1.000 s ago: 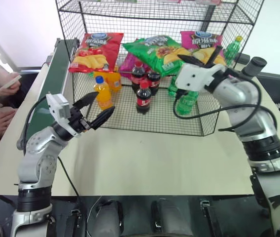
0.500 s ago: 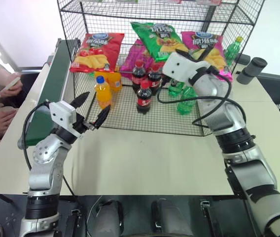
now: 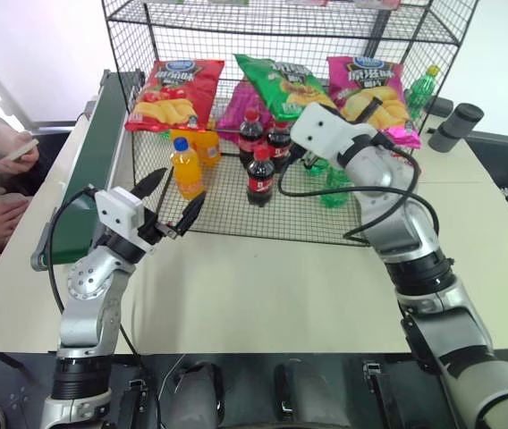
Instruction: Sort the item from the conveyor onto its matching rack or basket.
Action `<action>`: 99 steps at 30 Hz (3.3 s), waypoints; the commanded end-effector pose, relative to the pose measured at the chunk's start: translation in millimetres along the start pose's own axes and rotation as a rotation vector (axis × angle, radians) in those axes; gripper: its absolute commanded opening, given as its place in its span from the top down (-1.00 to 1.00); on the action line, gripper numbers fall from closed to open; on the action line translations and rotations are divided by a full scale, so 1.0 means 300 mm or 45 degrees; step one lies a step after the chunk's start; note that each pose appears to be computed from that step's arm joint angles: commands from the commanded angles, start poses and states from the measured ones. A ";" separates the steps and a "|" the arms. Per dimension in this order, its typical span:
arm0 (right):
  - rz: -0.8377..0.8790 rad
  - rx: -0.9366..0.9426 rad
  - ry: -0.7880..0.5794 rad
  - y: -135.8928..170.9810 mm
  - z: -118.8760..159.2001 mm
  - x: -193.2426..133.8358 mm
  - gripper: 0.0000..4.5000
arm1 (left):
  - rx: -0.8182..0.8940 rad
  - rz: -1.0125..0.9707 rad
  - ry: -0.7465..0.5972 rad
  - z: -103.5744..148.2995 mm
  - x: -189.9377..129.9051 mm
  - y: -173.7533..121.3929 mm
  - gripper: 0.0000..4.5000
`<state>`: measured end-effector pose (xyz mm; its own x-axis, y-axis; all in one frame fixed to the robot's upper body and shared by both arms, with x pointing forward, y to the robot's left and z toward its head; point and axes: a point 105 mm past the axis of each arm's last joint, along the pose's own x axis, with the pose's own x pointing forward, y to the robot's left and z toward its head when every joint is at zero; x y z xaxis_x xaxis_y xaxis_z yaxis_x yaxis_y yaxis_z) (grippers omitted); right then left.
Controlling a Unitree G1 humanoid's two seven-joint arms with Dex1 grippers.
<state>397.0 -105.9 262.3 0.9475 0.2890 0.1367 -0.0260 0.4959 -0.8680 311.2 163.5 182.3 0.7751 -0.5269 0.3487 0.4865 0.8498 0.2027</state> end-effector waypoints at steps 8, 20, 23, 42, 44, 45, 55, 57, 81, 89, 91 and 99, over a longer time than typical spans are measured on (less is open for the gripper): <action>-0.011 0.146 -0.115 -0.016 0.086 0.008 0.36 | 0.026 -0.020 -0.062 0.031 0.022 -0.018 -1.00; 0.122 0.150 -0.268 0.005 0.160 0.005 -0.27 | 0.013 -0.030 -0.060 0.023 0.026 -0.043 -1.00; 0.121 0.124 -0.292 0.004 0.165 0.000 -0.27 | 0.013 -0.032 -0.059 0.020 0.026 -0.045 -1.00; 0.145 -0.062 -0.400 0.037 0.186 0.003 0.97 | 0.012 -0.061 -0.062 0.010 0.034 -0.064 -1.00; 0.121 -0.081 -0.401 0.028 0.197 0.026 0.97 | 0.004 -0.062 -0.063 0.008 0.035 -0.067 -1.00; 0.110 -0.082 -0.391 0.026 0.199 0.038 0.97 | 0.001 -0.063 -0.064 0.007 0.036 -0.068 -1.00; 0.094 -0.116 -0.311 0.041 0.176 0.090 0.97 | 0.010 -0.054 -0.067 0.011 0.034 -0.070 -1.00; 0.095 -0.097 -0.308 0.043 0.173 0.091 0.97 | 0.009 -0.050 -0.065 0.009 0.030 -0.069 -1.00; 0.253 0.064 -0.375 0.088 0.163 0.017 -0.34 | 0.002 -0.085 -0.071 0.010 0.047 -0.094 -1.00; 0.213 0.229 -0.508 -0.016 0.162 -0.129 -0.34 | 0.028 -0.095 -0.031 0.000 0.009 -0.055 -1.00; 0.150 0.358 -0.558 -0.075 0.156 -0.174 -0.34 | 0.023 -0.110 -0.022 0.000 -0.007 -0.038 -1.00; 0.542 1.039 -0.524 0.056 0.004 -0.447 -0.34 | -0.062 -0.313 0.081 -0.006 -0.097 0.005 -1.00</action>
<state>291.6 -133.9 209.8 0.6946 0.7099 0.1164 -0.6606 0.6935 -0.2876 295.5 177.1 161.4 0.6861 -0.6951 0.2144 0.6553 0.7186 0.2328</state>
